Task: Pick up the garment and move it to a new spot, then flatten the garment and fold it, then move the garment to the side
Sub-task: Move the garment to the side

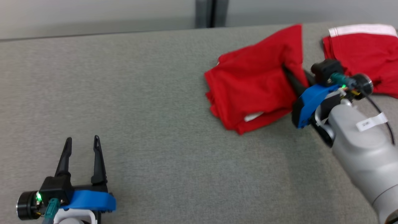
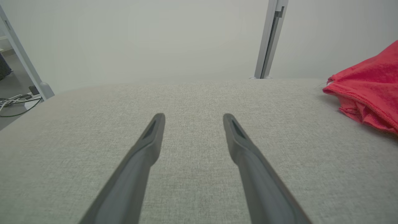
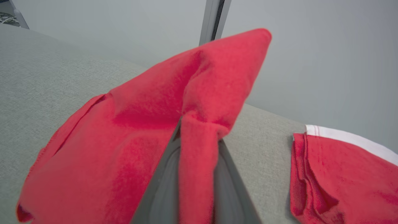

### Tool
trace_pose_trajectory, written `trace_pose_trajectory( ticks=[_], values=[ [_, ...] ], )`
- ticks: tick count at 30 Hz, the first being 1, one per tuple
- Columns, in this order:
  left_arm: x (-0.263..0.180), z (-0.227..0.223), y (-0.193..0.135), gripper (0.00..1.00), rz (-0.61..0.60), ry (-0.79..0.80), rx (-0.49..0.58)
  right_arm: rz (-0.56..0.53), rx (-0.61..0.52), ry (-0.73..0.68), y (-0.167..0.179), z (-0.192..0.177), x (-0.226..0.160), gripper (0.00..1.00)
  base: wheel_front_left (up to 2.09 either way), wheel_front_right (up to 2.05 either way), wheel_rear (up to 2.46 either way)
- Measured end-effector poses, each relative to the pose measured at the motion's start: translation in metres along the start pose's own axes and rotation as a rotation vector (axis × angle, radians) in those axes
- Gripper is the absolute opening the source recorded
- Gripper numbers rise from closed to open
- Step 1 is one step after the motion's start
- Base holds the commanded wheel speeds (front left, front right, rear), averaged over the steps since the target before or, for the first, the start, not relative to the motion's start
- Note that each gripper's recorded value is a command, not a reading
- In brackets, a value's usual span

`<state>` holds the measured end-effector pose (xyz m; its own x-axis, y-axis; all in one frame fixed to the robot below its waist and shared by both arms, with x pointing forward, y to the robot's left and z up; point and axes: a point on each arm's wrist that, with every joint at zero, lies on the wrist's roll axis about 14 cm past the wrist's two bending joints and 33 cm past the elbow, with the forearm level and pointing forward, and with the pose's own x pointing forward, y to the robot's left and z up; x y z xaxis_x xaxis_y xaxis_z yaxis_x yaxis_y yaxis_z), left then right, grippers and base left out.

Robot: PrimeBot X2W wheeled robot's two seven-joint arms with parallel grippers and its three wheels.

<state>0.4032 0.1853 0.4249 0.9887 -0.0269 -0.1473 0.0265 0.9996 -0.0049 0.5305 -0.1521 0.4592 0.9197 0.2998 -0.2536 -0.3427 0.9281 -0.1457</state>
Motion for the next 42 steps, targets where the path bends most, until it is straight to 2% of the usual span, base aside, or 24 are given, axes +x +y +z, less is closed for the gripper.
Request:
trace_pose_trajectory(
  ticks=[14, 22, 28, 29, 38, 42],
  values=[
    [0.065, -0.015, -0.046, 1.0, -0.202, -0.011, 0.065, -0.288, -0.118, 0.07, -0.16, 0.006, -0.017, 0.0, 0.0, 0.0, 0.0],
    [0.085, -0.006, -0.066, 1.0, -0.274, -0.075, 0.084, -0.426, -0.183, 0.188, -0.227, 0.0, -0.039, 0.0, 0.0, 0.0, 0.0],
    [0.092, -0.011, -0.068, 1.0, -0.289, -0.078, 0.09, -0.495, -0.211, 0.291, -0.256, -0.017, -0.051, 0.0, 0.0, 0.0, 0.0],
    [0.093, -0.013, -0.068, 1.0, -0.29, -0.075, 0.09, -0.501, -0.217, 0.288, -0.258, -0.016, -0.05, 1.0, 0.0, 0.0, 0.0],
    [0.095, -0.018, -0.063, 1.0, -0.276, -0.061, 0.083, -0.513, -0.33, 0.283, -0.272, -0.005, -0.048, 1.0, 0.0, 0.0, 0.0],
    [0.09, -0.01, -0.059, 1.0, -0.253, -0.068, 0.07, -0.536, -0.307, 0.18, -0.272, 0.02, -0.05, 1.0, 0.0, 0.0, 0.0]
  ],
)
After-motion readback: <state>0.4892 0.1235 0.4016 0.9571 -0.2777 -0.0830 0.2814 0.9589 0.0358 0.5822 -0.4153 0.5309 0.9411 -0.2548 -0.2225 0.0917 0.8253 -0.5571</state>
